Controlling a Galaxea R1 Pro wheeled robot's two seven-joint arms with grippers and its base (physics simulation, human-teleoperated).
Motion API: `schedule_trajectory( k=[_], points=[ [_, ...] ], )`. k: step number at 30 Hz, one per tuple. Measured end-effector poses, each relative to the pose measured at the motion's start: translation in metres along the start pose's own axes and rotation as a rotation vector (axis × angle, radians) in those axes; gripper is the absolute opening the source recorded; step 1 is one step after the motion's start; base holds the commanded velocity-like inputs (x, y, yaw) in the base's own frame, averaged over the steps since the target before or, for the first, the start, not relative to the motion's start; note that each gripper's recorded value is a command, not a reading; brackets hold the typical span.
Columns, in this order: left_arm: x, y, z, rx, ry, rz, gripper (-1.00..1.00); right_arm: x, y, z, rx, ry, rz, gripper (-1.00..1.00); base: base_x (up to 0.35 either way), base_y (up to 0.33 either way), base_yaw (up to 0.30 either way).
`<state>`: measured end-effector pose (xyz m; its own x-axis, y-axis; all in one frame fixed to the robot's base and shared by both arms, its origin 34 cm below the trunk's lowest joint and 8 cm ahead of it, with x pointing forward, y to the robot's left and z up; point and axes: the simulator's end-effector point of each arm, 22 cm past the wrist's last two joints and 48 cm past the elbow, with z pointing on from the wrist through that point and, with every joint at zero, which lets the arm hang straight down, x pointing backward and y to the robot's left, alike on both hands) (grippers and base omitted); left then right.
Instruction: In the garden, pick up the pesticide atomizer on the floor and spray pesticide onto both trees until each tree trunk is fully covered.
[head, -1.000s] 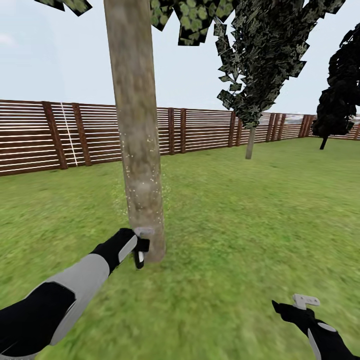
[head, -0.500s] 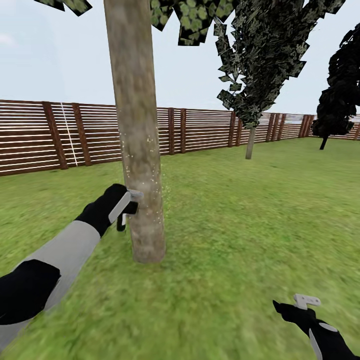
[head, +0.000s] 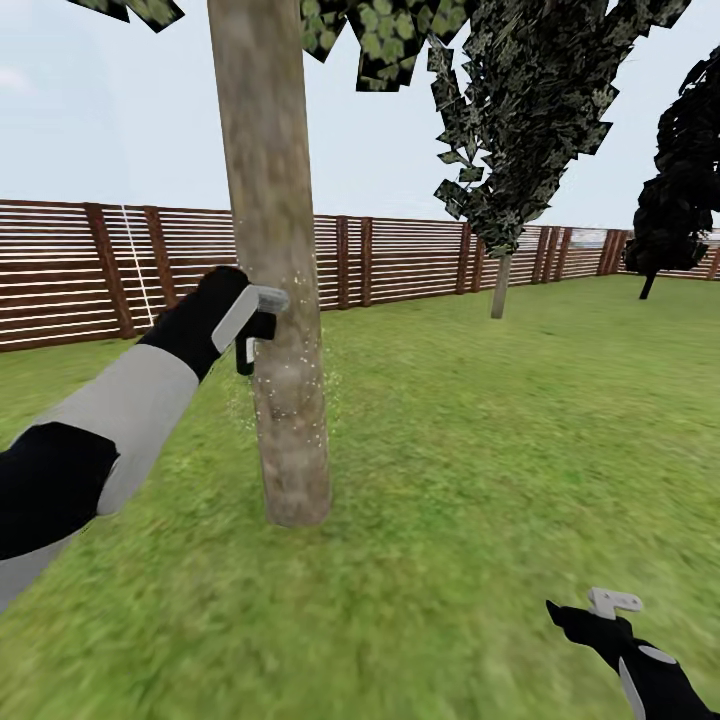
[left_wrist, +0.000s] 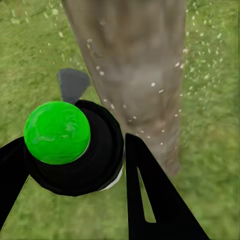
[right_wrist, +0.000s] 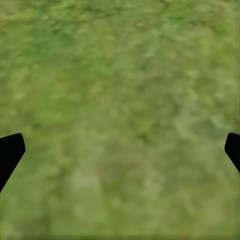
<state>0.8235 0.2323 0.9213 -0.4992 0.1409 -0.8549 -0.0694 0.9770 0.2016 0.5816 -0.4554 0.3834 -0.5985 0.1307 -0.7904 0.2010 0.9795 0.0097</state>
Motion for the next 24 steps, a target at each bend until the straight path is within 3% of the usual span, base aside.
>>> schedule_trajectory(
  k=[8, 13, 16, 19, 24],
  points=[
    [-0.046, 0.014, -0.026, -0.019, -0.044, -0.016, -1.00, 0.000, 0.000, 0.000, 0.000, 0.000, 0.000, 1.00, 0.000, 0.000, 0.000],
    [-0.048, 0.018, -0.026, -0.027, -0.035, -0.019, -1.00, 0.000, 0.000, 0.000, 0.000, 0.001, 0.000, 1.00, 0.000, 0.000, 0.000],
    [-0.016, 0.024, -0.006, -0.044, 0.057, -0.020, -1.00, 0.001, 0.000, 0.000, 0.000, 0.001, 0.000, 1.00, 0.000, 0.000, 0.000],
    [0.004, 0.027, 0.005, -0.050, 0.106, -0.023, -1.00, 0.000, 0.000, 0.000, 0.000, 0.001, 0.000, 1.00, 0.000, 0.000, 0.000],
    [0.074, 0.012, 0.038, -0.031, 0.216, -0.010, -1.00, 0.001, 0.000, 0.000, 0.000, 0.001, -0.001, 1.00, 0.000, 0.000, 0.000]
  ],
)
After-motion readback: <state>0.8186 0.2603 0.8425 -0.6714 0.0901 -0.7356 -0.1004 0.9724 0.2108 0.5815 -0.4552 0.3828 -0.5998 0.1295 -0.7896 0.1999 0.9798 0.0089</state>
